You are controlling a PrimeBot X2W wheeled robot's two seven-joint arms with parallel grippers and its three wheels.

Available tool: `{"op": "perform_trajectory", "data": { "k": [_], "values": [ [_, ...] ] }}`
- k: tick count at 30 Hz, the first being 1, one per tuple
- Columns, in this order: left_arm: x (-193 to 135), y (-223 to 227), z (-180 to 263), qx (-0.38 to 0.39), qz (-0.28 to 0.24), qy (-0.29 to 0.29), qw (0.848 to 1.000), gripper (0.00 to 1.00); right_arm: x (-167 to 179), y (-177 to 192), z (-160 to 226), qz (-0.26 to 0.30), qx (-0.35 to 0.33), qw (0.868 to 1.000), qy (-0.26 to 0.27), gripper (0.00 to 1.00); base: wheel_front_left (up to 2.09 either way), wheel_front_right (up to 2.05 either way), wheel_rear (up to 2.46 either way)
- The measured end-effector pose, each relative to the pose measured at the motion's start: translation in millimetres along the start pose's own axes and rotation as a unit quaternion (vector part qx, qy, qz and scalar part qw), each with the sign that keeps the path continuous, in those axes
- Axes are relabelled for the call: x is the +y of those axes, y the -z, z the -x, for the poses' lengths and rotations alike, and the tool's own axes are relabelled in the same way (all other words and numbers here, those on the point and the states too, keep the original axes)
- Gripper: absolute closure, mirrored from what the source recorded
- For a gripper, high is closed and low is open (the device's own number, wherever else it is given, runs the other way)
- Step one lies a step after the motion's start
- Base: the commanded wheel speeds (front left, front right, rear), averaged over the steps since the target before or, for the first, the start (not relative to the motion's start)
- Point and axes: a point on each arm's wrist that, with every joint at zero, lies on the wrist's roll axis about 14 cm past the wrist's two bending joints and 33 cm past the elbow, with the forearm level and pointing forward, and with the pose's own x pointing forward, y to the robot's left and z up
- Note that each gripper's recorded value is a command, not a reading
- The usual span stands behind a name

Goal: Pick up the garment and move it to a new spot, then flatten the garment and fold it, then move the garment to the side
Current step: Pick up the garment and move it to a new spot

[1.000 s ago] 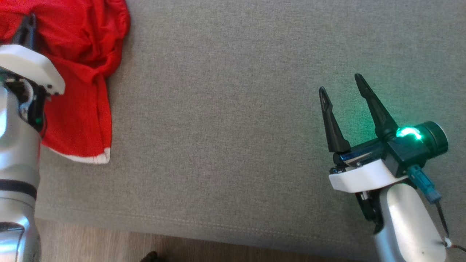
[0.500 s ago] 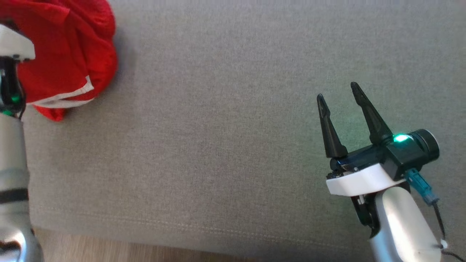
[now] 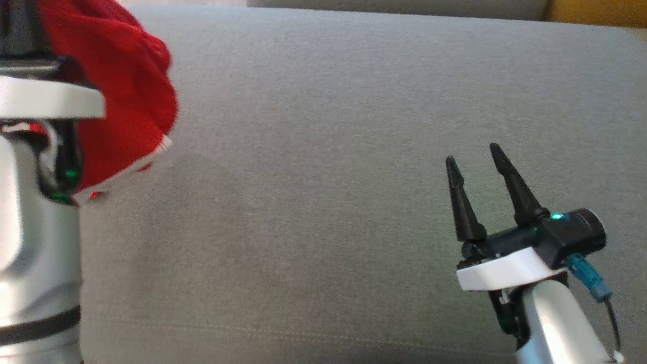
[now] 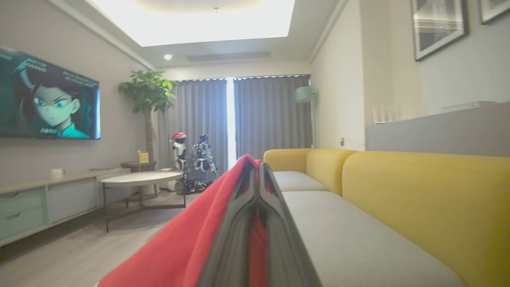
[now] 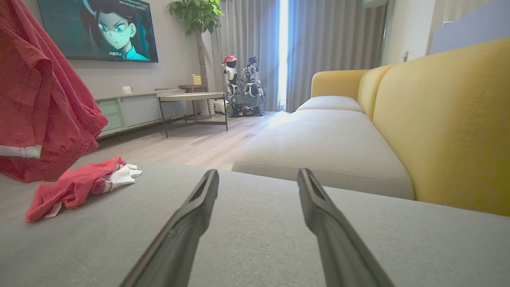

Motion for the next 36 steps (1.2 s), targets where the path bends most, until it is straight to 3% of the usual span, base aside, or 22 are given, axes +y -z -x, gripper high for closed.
{"op": "perform_trajectory", "data": {
  "k": [10, 17, 26, 31, 33, 34, 35, 36],
  "values": [
    [-107.3, -1.5, -4.5, 0.002, -0.010, 0.141, 0.990, 1.00, -42.1, -16.5, 23.0, 0.016, -0.018, 0.997, 0.069, 0.00, 0.00, 0.00, 0.00],
    [-190.0, 35.9, 2.7, 0.032, -0.036, 0.240, 0.970, 1.00, -68.3, -36.6, 43.8, 0.027, -0.043, 0.992, 0.115, 0.00, 0.00, 0.00, 0.00],
    [-346.4, 90.0, 63.4, 0.109, 0.071, 0.391, 0.911, 1.00, -106.1, -57.6, 79.0, 0.047, -0.062, 0.979, 0.187, 0.00, 0.00, 0.00, 0.00],
    [-382.3, 111.0, 93.4, 0.155, 0.111, 0.423, 0.886, 1.00, -118.8, -58.8, 93.8, 0.055, -0.058, 0.974, 0.214, 0.00, 0.00, 0.00, 0.00],
    [-398.3, 114.6, 111.7, 0.175, 0.137, 0.444, 0.868, 1.00, -124.3, -62.4, 99.4, 0.058, -0.061, 0.971, 0.225, 0.00, 0.00, 0.00, 0.00],
    [-406.3, 113.7, 121.2, 0.184, 0.153, 0.453, 0.859, 0.72, -126.7, -63.2, 101.8, 0.058, -0.061, 0.969, 0.230, 0.00, 0.00, 0.00, 0.00],
    [-412.7, 112.6, 129.9, 0.191, 0.164, 0.461, 0.851, 0.14, -128.3, -63.2, 103.2, 0.060, -0.060, 0.969, 0.233, 0.00, 0.00, 0.00, 0.00],
    [-417.8, 111.8, 137.8, 0.196, 0.170, 0.469, 0.844, 0.00, -129.9, -62.8, 104.3, 0.061, -0.059, 0.968, 0.236, 0.00, 0.00, 0.00, 0.00]
  ]
}}
